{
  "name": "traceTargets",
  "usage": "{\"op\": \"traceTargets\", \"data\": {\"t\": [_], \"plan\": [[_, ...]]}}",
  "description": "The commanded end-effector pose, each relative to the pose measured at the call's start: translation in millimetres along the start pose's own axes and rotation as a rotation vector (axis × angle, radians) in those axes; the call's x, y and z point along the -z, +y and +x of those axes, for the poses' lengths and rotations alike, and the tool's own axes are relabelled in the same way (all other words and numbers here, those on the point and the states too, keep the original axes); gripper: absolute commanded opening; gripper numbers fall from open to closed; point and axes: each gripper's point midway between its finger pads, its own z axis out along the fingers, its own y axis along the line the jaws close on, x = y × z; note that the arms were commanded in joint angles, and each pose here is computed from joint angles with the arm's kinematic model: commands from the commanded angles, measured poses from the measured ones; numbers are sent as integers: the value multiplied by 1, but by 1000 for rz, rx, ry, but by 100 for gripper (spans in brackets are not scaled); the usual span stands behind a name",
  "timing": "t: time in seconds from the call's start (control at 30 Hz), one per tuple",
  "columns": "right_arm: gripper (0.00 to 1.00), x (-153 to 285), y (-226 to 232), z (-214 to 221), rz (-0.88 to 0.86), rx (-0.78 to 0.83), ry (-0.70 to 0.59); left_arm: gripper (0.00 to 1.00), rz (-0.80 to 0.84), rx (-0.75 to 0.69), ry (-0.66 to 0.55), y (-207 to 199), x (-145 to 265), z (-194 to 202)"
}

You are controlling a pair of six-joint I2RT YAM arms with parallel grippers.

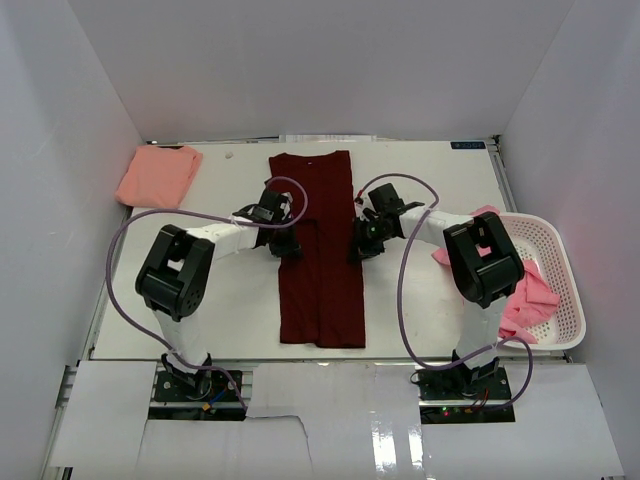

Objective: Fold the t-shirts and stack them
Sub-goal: Rotate the tshirt 90 degrees

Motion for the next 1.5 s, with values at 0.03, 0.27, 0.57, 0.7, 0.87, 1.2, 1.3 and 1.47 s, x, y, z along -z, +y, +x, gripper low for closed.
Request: {"op": "traceTargets", "data": {"t": [0.03, 0.27, 0.57, 0.7, 0.87, 1.2, 1.3, 1.47], "plan": [[8, -9, -17, -4, 81, 9, -5, 0, -69, -3, -10, 12, -13, -19], [8, -17, -26, -18, 108, -5, -18, 0, -106, -8, -3, 16, -24, -41], [8, -28, -37, -51, 117, -25, -41, 0, -129, 29, 17, 24, -10, -39], [8, -29, -35, -57, 102, -29, -33, 0, -124, 31, 9, 24, 2, -35], [8, -16, -26, -57, 84, -25, -50, 0, -90, 37, 2, 15, 14, -35], [8, 9, -16, -36, 88, -58, -33, 0, -63, 42, 4, 10, 25, -30], [8, 13, -15, -31, 82, -56, -36, 0, -61, 44, 1, 10, 28, -29], [11, 29, -1, -42, 58, -22, -82, 0, -85, 41, -33, 7, 51, -37]]}}
